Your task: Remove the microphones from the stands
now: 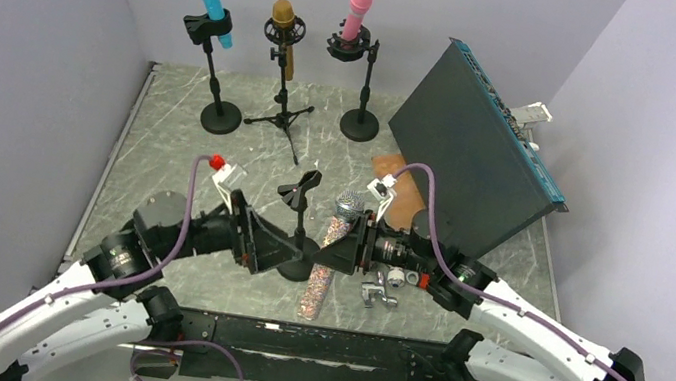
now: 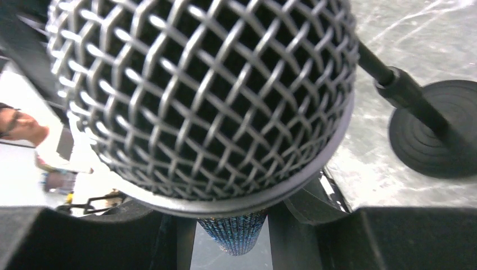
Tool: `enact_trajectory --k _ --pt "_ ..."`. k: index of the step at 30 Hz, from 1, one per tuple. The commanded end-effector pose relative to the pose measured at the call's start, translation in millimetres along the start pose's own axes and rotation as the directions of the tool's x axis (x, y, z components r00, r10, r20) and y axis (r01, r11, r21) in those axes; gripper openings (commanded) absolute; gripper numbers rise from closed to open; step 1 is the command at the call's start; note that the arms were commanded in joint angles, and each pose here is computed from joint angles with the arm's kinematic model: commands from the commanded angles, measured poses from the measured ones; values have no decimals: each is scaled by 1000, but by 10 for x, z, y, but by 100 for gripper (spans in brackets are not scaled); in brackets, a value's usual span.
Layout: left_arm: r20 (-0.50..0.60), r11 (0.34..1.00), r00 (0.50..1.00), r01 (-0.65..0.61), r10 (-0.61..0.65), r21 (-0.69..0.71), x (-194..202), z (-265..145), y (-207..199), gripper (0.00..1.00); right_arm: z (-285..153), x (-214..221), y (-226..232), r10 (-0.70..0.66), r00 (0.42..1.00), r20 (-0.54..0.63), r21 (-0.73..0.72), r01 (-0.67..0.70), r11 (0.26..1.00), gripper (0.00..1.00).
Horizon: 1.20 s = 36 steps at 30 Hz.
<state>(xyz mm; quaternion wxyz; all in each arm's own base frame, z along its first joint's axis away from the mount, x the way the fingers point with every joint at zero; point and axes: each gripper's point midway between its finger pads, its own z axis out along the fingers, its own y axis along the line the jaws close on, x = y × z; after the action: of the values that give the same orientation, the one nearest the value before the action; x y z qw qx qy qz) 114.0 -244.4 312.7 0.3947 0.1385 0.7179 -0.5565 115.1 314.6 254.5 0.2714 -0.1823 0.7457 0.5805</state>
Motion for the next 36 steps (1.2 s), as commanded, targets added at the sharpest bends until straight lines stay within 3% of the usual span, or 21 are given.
enact_trajectory --k 1,5,15,20,30,33,36 --pt "61 987 993 96 -105 129 71 -98 -114 99 7 -297 479 49 991 126 -214 -22 977 0" --pt "35 989 992 116 -120 92 229 -102 37 98 75 -307 377 99 984 146 -203 -68 977 0" --pt "-74 970 983 179 -169 164 464 153 48 99 133 -343 311 131 977 167 -189 -98 977 0" --pt "-116 972 981 173 -156 160 550 246 18 90 120 -321 282 135 977 168 -183 -103 978 0" --pt "-139 978 976 183 -168 98 665 455 72 68 157 -252 242 162 977 138 -184 -135 973 0" --pt "-122 981 978 178 -168 72 654 454 109 55 139 -227 217 172 975 140 -183 -145 972 0" --pt "-112 983 980 170 -162 65 644 439 121 36 126 -208 199 168 976 141 -180 -142 973 1"
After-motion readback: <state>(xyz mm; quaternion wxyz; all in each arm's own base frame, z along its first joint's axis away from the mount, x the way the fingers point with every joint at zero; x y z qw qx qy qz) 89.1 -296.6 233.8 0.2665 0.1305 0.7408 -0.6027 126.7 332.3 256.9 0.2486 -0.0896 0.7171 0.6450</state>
